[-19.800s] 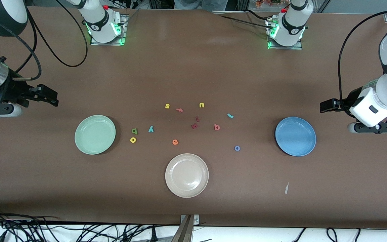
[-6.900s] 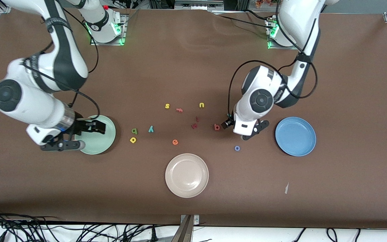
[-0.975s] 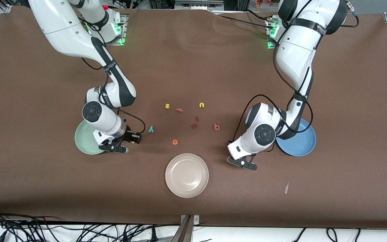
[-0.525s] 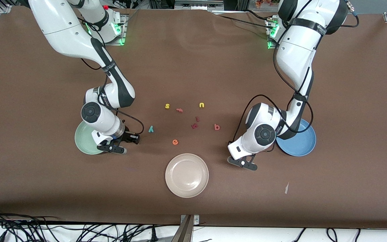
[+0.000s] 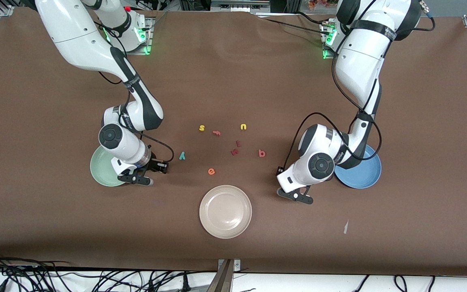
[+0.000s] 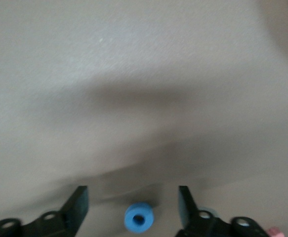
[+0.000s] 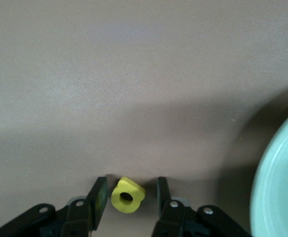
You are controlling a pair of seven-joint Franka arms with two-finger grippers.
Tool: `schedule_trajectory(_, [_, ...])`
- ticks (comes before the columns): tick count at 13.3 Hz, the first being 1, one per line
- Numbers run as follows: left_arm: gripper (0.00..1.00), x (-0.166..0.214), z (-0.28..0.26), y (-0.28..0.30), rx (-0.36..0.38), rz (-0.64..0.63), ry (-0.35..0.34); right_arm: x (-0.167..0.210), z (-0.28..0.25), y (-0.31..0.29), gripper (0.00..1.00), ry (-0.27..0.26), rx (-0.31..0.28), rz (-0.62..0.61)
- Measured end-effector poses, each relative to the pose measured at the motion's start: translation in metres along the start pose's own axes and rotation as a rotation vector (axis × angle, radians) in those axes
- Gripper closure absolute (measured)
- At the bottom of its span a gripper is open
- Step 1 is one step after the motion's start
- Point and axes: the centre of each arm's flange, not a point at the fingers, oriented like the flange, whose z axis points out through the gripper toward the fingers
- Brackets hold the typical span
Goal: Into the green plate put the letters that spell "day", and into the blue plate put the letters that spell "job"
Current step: 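Lower the yellow a onto the green plate and open the right gripper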
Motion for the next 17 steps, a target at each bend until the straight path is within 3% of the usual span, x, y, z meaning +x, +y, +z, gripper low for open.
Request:
schedule_trajectory(1, [0.03,-0.002,-0.002,-0.002,0.0,-0.003,-0.009,-0.001,0.0,-0.001,0.52,-0.001,0.0,-0.001])
schedule_trajectory(2, [0.03,-0.004,-0.003,-0.003,0.001,-0.005,-0.015,-0.002,0.0,-0.003,0.52,-0.001,0.0,-0.003])
schedule_trajectory(5, [0.07,-0.017,-0.003,-0.002,0.004,-0.003,-0.036,-0.004,0.001,-0.005,0.55,-0.002,-0.001,-0.006])
schedule_trajectory(8, [0.09,-0.028,0.0,-0.001,0.005,-0.006,-0.004,-0.004,0.002,-0.003,0.59,-0.004,-0.005,-0.004])
schedule_trajectory(9, [0.1,-0.033,0.005,0.0,0.006,-0.01,0.009,-0.004,0.002,-0.002,0.65,-0.004,-0.006,-0.003])
schedule_trajectory(14, [0.19,-0.042,0.02,0.022,0.011,-0.027,0.018,-0.004,0.0,-0.004,0.68,-0.003,-0.005,-0.01])
schedule_trajectory(17, [0.31,-0.043,0.02,0.021,0.036,-0.01,0.019,0.0,-0.007,0.001,0.68,-0.015,-0.013,-0.041])
